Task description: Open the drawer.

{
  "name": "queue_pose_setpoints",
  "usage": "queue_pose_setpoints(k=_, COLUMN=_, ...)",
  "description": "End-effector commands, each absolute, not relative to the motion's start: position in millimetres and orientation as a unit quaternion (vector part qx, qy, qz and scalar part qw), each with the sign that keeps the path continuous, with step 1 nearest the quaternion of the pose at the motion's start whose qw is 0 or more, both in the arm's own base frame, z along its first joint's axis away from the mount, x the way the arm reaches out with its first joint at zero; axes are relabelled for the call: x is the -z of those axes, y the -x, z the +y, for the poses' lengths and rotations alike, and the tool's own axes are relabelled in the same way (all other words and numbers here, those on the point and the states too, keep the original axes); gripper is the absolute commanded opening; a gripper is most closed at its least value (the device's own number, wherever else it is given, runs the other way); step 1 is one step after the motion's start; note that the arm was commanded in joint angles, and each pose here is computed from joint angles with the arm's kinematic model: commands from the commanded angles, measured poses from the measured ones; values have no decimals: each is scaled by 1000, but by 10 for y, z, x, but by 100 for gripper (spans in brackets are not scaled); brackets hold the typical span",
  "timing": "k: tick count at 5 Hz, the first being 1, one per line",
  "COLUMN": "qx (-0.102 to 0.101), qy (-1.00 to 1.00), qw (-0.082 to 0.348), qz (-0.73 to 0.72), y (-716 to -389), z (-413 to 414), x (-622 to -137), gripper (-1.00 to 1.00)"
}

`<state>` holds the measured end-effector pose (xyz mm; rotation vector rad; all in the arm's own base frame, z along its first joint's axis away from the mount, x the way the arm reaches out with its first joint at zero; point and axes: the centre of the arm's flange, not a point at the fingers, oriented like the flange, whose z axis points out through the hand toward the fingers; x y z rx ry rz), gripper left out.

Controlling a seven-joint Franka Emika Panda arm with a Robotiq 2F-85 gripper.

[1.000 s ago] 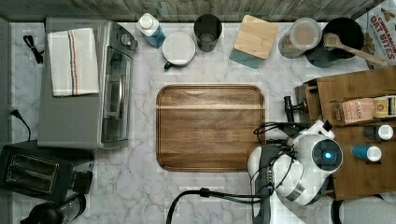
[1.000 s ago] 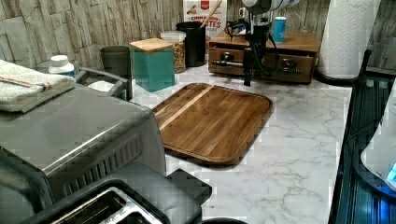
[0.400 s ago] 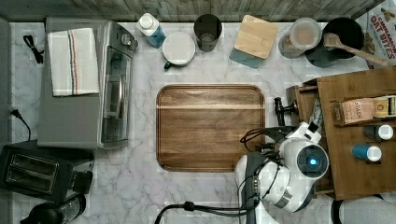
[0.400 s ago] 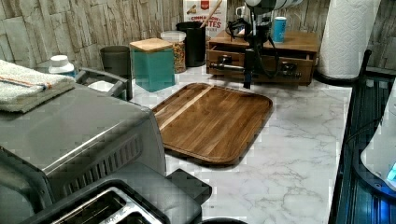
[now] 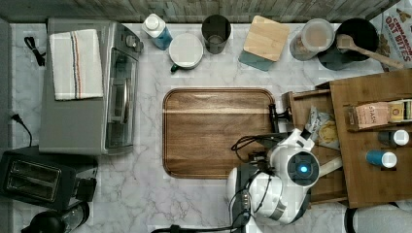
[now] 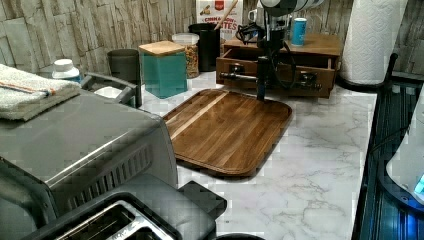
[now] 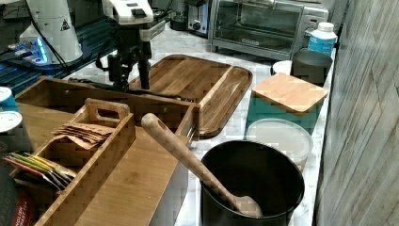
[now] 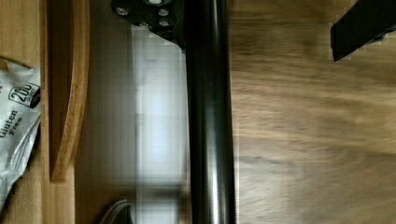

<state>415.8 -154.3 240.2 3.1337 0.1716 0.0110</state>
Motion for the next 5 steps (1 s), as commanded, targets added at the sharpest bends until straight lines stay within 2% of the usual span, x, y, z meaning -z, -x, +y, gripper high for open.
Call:
queue_pose_setpoints(k=1, qx=9, qy=-987, qw=-26, qz=155, y=-3951, z=281, x=-2422, gripper=100)
queue_pose_setpoints(k=2, qx=17, qy=-987, qw=-42, qz=151, y=-3961, z=456, x=-2478, gripper=100)
queue_pose_setpoints(k=3, qx=9, qy=-990, qw=-35, qz=137, y=-3971, z=620, x=-2553, gripper=100)
queue_pose_setpoints(k=5, qx=10, qy=-990, qw=-35, qz=136, y=-3969, z=620, x=-2551, gripper=100)
